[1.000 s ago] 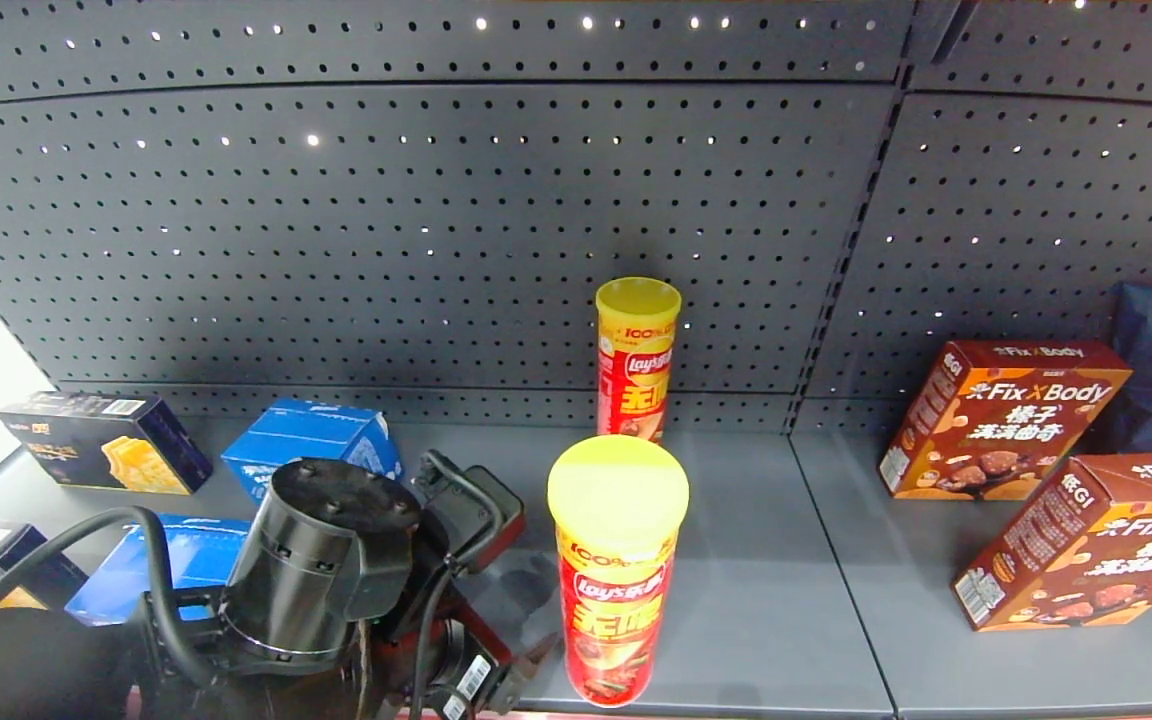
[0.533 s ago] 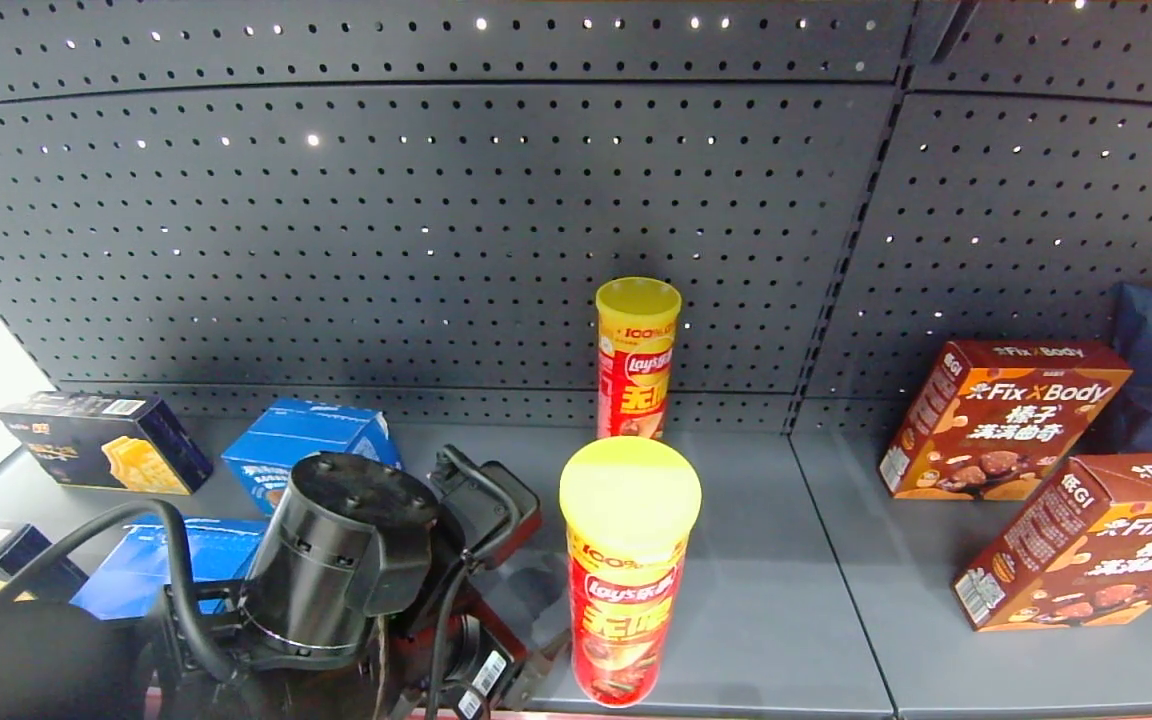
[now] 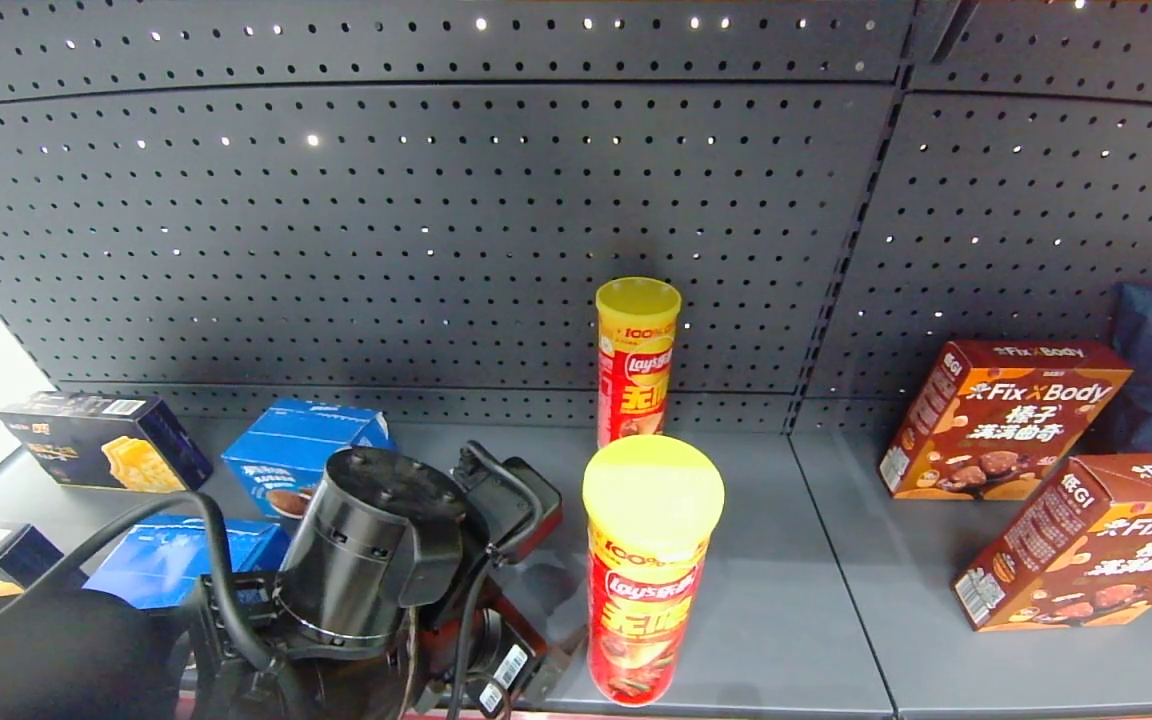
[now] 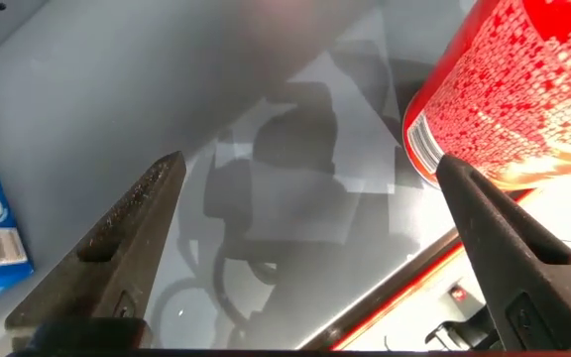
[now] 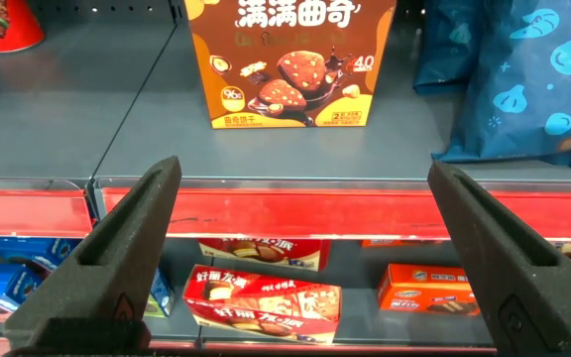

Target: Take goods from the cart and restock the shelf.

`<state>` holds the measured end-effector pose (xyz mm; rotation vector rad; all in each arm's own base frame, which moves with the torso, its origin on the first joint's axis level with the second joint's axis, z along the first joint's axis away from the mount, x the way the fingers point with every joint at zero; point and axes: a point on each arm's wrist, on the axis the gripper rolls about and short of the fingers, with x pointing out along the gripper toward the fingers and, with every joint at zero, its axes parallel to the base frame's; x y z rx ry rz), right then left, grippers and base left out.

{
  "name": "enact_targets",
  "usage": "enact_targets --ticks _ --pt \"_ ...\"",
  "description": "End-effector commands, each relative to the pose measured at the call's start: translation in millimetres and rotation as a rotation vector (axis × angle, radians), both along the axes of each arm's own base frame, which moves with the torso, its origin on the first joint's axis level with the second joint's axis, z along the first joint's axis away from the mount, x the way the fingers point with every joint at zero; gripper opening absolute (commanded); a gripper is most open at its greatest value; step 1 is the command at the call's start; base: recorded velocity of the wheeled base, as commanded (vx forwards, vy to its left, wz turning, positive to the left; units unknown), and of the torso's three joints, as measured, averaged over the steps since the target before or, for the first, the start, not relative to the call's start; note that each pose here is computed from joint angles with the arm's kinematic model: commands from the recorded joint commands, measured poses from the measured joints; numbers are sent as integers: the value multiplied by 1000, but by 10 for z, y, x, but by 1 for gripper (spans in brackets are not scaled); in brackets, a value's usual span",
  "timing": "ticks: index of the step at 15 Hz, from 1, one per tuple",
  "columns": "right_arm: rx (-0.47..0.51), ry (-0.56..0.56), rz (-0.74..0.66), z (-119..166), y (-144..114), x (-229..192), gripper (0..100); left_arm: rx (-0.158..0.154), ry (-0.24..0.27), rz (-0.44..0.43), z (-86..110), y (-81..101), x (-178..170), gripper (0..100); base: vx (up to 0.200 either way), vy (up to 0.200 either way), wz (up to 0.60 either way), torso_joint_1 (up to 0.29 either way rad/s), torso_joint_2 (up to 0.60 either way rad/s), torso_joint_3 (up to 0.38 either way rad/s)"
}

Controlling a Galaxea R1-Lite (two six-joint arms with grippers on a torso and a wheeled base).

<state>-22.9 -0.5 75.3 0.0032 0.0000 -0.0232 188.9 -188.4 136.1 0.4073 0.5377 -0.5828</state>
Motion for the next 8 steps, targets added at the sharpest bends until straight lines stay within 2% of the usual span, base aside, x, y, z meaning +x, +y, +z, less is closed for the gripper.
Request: enact_targets --ticks 1,8 --pt "0 2 0 0 0 1 100 6 5 -2 -23 -18 9 100 0 0 0 0 0 0" --pt "0 2 0 0 0 1 100 11 10 12 -43 8 36 100 0 0 0 0 0 0"
